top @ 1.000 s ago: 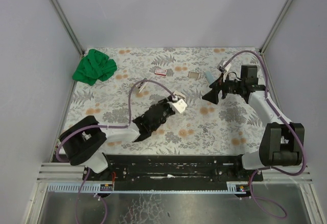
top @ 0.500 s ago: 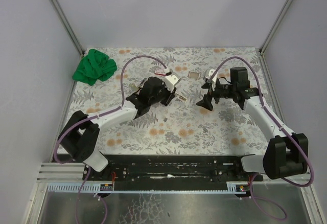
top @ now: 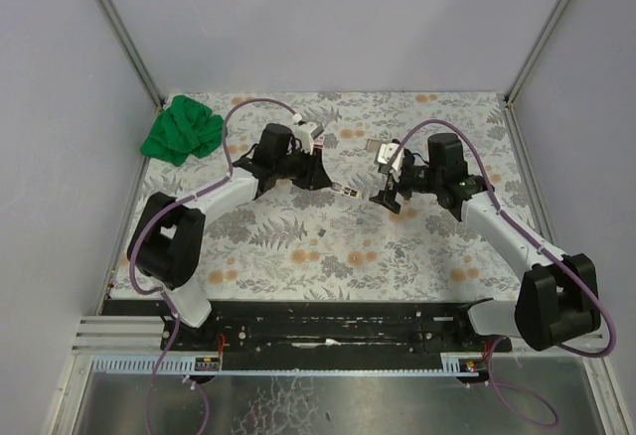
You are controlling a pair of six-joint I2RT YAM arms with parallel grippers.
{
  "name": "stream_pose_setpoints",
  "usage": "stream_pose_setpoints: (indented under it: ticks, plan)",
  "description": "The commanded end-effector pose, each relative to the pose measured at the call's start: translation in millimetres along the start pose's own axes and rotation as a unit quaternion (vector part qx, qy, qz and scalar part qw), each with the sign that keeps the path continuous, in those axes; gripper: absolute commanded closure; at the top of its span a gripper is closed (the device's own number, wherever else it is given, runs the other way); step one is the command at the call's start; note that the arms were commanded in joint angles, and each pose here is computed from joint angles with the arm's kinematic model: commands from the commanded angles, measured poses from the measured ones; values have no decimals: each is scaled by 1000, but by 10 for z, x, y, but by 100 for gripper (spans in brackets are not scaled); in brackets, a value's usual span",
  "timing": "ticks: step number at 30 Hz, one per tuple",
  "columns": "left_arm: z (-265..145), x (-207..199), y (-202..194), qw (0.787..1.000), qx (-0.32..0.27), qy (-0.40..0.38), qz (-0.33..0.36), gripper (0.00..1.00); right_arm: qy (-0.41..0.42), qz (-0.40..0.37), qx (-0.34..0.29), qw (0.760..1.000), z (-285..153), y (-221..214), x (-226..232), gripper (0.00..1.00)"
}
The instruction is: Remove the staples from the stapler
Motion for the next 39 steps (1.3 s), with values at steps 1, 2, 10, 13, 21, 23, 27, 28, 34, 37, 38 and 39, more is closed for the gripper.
stream_pose_setpoints:
  ticks: [1,2,10,13,21,23,27,28,34,37,38,39]
  plan:
    - [-29,-21,65,994,-6,-75,-78,100,-1,-51,-23,998,153,174,-20,2]
    - [-27,-2,54,992,-5,-81,-92,100,3,-50,-22,998,189,168,-8,2]
    - [-44,160,16,980,-19,-117,-158,100,31,-1,-12,999,379,113,26,4]
    - [-38,192,0,977,-22,-123,-171,100,43,7,-4,999,443,54,66,4]
    - [0,187,-33,972,-19,-140,-186,100,34,13,28,999,602,6,27,11]
    - [3,194,-42,971,-19,-142,-189,100,33,8,32,999,634,10,31,13]
    - [7,198,-47,969,-20,-148,-197,100,29,-8,44,999,688,-3,41,17]
    - [4,203,-44,968,-21,-149,-198,100,27,-12,46,999,702,1,43,19]
    - [-1,209,-55,967,-21,-156,-202,100,21,-25,57,998,737,-45,25,28]
    - [2,205,-61,966,-20,-160,-204,100,23,-31,58,998,740,-44,35,30]
    - [0,203,-61,966,-19,-160,-204,100,23,-31,58,998,741,-48,35,32]
    - [1,204,-61,965,-19,-160,-205,100,24,-32,57,998,741,-38,39,33]
Point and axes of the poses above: each gripper's point midway between its finger pads, its own z axis out along the fingers, its own x axis along the line the jaws close on, y = z × x, the point moved 7 cm from there along -z, back along the fingers, and after that the axes turned 14 degrees about z, right-handed, at the moved point
